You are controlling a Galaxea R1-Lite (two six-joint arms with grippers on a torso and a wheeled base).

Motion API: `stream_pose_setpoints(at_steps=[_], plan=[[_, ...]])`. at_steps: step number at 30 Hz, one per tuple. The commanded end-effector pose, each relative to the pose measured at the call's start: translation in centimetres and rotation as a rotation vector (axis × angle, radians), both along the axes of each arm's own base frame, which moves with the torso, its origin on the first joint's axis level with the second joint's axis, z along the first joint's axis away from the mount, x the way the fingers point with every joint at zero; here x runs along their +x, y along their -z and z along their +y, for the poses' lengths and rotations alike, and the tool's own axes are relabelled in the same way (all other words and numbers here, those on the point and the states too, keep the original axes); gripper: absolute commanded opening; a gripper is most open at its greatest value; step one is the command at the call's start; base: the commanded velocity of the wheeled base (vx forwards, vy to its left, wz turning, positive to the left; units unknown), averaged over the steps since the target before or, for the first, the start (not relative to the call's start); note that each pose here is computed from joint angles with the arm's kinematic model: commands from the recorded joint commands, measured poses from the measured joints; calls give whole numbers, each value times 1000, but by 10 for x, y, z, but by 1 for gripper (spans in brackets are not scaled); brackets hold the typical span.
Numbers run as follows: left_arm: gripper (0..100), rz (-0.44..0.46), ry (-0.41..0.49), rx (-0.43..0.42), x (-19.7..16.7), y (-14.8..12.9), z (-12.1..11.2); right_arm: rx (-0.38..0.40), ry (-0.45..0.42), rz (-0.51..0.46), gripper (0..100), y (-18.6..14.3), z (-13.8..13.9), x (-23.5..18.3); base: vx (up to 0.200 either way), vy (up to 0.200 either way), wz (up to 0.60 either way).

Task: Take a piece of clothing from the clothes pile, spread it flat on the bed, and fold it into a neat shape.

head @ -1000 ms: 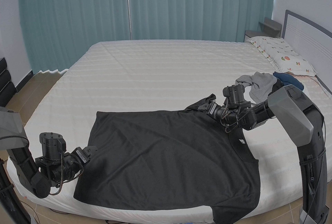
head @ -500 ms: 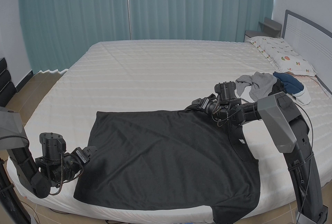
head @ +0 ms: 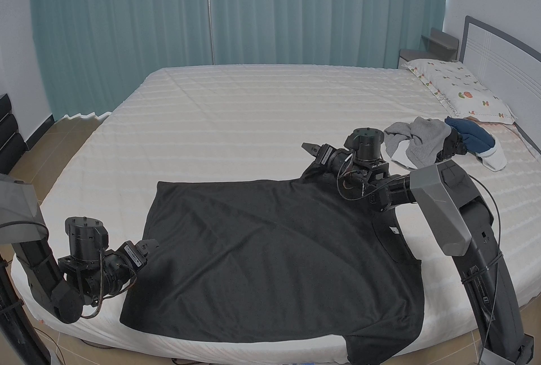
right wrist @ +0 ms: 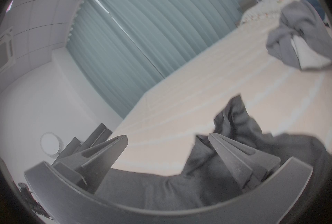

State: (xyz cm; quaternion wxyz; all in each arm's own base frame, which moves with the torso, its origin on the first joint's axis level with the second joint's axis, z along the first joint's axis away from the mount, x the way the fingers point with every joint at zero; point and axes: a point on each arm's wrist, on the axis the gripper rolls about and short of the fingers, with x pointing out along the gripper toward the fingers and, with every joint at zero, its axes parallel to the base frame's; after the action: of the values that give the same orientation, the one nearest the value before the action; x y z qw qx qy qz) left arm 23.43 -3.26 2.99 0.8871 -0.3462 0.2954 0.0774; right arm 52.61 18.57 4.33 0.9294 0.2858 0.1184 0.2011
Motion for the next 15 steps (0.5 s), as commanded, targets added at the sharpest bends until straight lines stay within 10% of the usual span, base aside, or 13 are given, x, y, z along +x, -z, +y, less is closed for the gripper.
stream_pose_setpoints(at_steps=[1, 15], plan=[[100, -3, -1, 0, 0, -1, 0, 3, 16, -76, 100, -31, -18, 3, 0, 0, 0], [100, 1, 0, 2, 0, 0, 0, -65, 141, 166, 100, -3, -75, 14, 0, 0, 0]])
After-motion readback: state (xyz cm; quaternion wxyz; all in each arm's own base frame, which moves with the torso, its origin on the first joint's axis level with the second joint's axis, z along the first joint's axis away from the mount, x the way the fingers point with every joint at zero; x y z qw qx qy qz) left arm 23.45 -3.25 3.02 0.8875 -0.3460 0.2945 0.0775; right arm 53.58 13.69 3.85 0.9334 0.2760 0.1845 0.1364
